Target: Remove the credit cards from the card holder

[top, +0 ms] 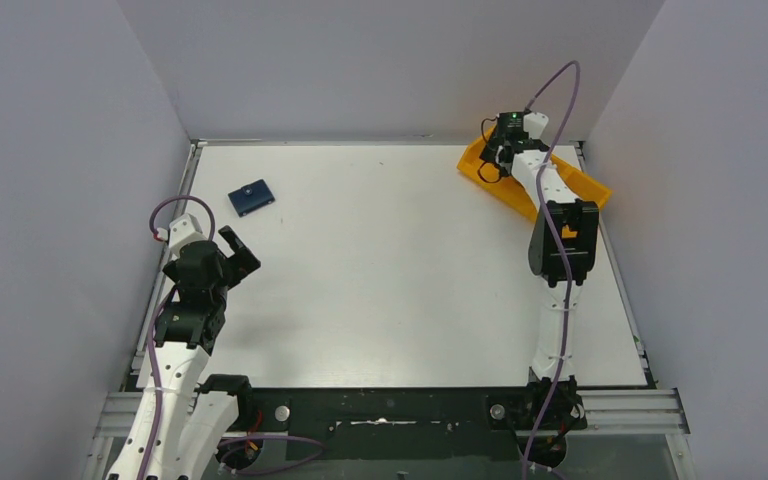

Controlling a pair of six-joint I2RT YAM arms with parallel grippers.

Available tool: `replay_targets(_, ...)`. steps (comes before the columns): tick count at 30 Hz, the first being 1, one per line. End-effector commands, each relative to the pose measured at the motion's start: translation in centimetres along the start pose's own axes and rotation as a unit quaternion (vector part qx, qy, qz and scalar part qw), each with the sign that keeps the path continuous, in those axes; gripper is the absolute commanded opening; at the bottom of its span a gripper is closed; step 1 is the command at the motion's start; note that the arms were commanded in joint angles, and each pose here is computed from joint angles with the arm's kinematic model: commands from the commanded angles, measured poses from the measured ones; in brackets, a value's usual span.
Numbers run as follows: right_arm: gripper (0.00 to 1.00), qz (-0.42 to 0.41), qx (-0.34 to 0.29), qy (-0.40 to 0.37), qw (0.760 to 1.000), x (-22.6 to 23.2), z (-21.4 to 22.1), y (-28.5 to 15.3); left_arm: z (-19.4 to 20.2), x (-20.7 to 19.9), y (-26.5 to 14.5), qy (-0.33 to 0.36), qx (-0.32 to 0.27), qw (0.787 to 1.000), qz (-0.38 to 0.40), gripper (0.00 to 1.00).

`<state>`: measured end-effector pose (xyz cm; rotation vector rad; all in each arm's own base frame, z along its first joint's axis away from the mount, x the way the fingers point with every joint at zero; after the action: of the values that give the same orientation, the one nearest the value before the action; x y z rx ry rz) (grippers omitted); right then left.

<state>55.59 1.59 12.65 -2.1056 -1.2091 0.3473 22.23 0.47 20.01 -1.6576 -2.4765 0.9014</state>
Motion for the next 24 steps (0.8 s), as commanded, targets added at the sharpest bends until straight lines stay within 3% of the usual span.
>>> replay_targets(1,0.9,0.01,-0.038,0.04,0.998,-0.5,-2.7,0.9,-1.6,-0.8,-0.1,-0.019,-0.031,0.999,0.02,0.97)
replay_targets(10,0.82,0.015,0.01,0.016,1.0,-0.3,1.8,1.6,-1.6,-0.8,0.0,-0.019,-0.03,0.999,0.019,0.97)
replay_targets(24,0.74,-0.029,0.019,-0.038,0.999,5.3,8.3,-5.0,-1.8,-0.8,-0.3,-0.022,-0.037,0.999,0.022,0.97)
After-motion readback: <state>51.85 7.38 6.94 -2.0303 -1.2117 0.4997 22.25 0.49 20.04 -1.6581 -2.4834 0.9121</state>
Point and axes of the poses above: each gripper's point midway between its finger pads, its own y axis out along the fingers, its own x axis along the line the jaws close on, z = x × y, the point moved 5 cm from there along -y, back along the fingers, and after that the axes turned 2 degrees about y, right-handed, at the moved point
